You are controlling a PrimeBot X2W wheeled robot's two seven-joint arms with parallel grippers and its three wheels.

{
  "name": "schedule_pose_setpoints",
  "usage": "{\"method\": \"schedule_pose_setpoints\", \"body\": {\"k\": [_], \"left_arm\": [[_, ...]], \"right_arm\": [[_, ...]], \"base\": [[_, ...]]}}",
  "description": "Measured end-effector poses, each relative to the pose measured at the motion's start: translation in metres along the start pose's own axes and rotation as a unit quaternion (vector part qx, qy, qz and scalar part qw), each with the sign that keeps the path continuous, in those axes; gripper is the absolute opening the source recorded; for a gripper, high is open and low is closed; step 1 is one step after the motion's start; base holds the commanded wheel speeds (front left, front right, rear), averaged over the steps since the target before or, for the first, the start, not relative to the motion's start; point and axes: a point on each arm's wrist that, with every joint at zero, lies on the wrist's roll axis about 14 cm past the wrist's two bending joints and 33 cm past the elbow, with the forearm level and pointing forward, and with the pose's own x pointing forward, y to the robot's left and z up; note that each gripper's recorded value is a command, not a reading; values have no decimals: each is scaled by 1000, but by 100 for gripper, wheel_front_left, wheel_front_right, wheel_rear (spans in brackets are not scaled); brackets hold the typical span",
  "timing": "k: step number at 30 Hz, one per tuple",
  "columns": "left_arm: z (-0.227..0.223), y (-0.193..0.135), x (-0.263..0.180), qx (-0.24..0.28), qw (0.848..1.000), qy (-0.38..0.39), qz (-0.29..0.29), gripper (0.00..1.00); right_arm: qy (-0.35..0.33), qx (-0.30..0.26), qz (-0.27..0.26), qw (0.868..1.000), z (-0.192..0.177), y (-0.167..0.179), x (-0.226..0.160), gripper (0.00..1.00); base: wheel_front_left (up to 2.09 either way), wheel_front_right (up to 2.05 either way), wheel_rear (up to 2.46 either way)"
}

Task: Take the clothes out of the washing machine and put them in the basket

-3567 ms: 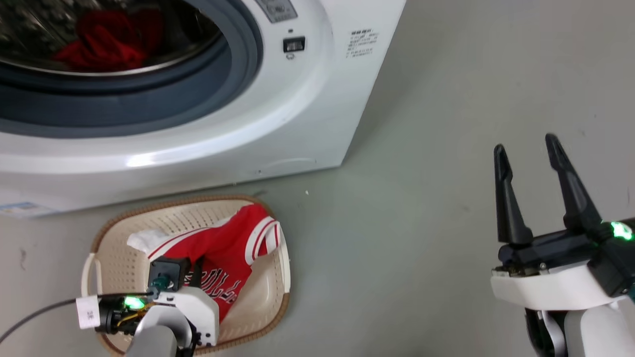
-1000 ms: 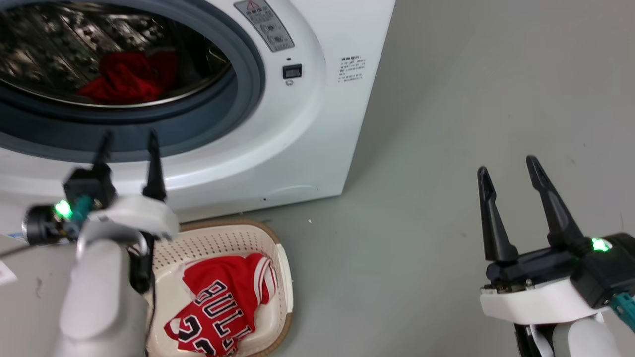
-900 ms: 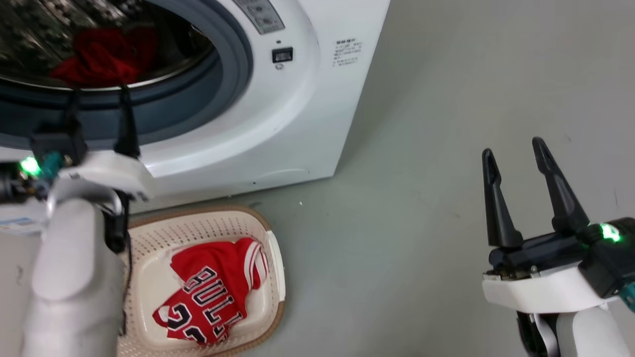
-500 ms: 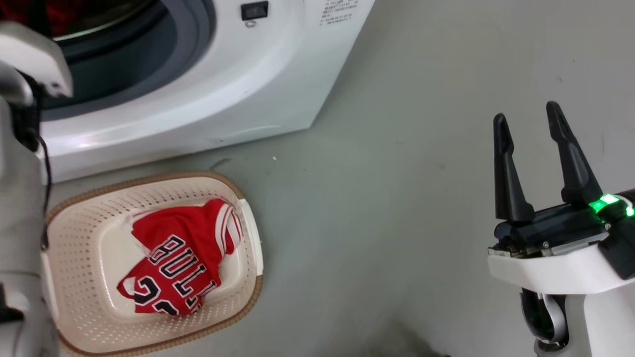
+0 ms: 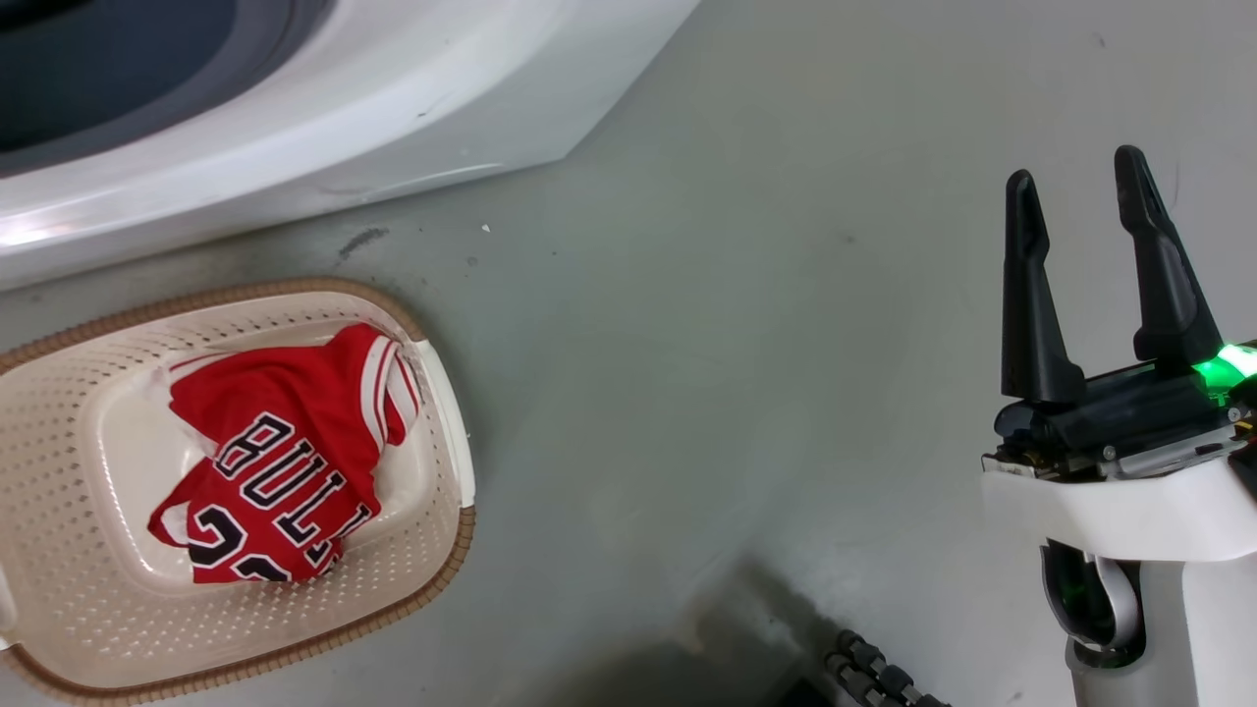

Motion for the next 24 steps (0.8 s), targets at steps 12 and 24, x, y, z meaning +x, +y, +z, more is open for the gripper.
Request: {"method": "schedule_pose_setpoints", "body": {"k": [12,24], "left_arm": [[-37,-6,28,5,983,181,-12,100],[-67,-20,45,6,970,243,-23,100]], "right_arm": [[16,1,-9,1000,-20,-8,10,100],[35,-2,-21,999,-35,-16,10,100]], "base": [[0,0,0],[0,0,0]]}}
